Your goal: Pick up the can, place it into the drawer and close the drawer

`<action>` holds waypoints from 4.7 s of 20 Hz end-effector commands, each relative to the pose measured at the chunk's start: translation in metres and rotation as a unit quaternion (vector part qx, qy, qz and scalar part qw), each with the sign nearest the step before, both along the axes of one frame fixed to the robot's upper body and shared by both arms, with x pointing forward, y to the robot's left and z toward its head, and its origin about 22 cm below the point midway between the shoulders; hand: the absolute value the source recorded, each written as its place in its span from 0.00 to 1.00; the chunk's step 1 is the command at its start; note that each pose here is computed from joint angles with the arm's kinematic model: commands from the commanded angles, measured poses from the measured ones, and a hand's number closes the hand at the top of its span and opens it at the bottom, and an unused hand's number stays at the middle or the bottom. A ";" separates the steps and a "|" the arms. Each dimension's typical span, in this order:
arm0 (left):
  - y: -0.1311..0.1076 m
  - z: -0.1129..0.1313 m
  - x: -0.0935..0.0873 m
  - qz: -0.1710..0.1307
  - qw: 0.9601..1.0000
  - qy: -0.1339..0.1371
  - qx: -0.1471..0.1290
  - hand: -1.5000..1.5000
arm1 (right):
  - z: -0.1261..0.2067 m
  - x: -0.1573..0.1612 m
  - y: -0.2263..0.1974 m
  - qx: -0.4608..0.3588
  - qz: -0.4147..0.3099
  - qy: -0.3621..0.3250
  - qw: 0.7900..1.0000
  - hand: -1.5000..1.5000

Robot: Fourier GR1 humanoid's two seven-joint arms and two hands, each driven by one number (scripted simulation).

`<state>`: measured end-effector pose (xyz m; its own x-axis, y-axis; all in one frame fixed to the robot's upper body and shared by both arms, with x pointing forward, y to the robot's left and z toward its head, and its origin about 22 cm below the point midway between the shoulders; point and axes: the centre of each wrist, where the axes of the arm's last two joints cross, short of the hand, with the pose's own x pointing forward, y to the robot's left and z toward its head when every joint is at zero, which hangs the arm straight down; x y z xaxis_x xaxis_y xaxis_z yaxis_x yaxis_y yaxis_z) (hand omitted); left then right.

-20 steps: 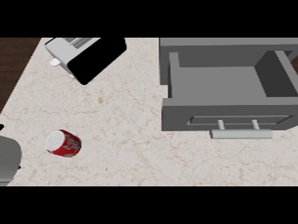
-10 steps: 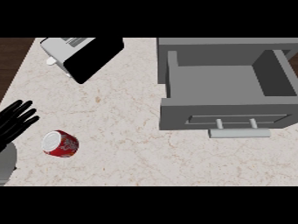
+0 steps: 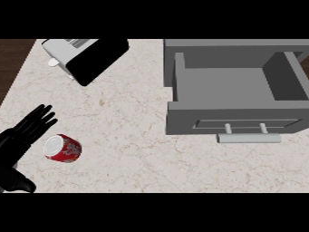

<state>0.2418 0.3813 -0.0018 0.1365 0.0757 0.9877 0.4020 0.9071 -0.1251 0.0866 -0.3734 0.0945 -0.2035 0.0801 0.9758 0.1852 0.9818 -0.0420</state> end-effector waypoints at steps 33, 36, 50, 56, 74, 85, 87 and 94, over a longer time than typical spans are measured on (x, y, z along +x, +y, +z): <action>0.008 -0.113 0.004 0.021 0.997 0.059 -0.034 0.00 | 0.020 -0.017 0.005 -0.002 0.002 0.003 1.000 0.00; -0.003 -0.116 0.014 0.027 0.995 0.081 -0.053 1.00 | 0.022 -0.026 -0.001 0.011 0.005 -0.007 1.000 0.00; -0.049 -0.097 0.050 -0.089 0.988 0.028 -0.124 1.00 | 0.020 -0.034 -0.004 0.010 -0.006 0.006 1.000 0.00; -0.089 -0.095 0.069 0.168 0.975 -0.004 -0.144 1.00 | 0.015 -0.032 0.003 0.019 -0.007 0.002 1.000 0.00; -0.198 0.073 0.098 0.206 0.969 -0.095 -0.098 1.00 | 0.020 -0.029 0.013 0.023 -0.011 -0.010 1.000 0.00; -0.248 0.144 0.121 0.196 0.971 -0.116 -0.068 1.00 | 0.019 -0.024 0.008 0.031 0.000 -0.001 1.000 0.00; -0.267 0.148 0.112 0.194 0.972 -0.113 -0.070 1.00 | 0.030 -0.029 0.004 0.010 -0.001 -0.002 1.000 0.00; -0.300 0.189 0.138 0.185 0.971 -0.132 -0.067 1.00 | 0.025 -0.026 0.017 0.030 0.004 -0.003 1.000 0.00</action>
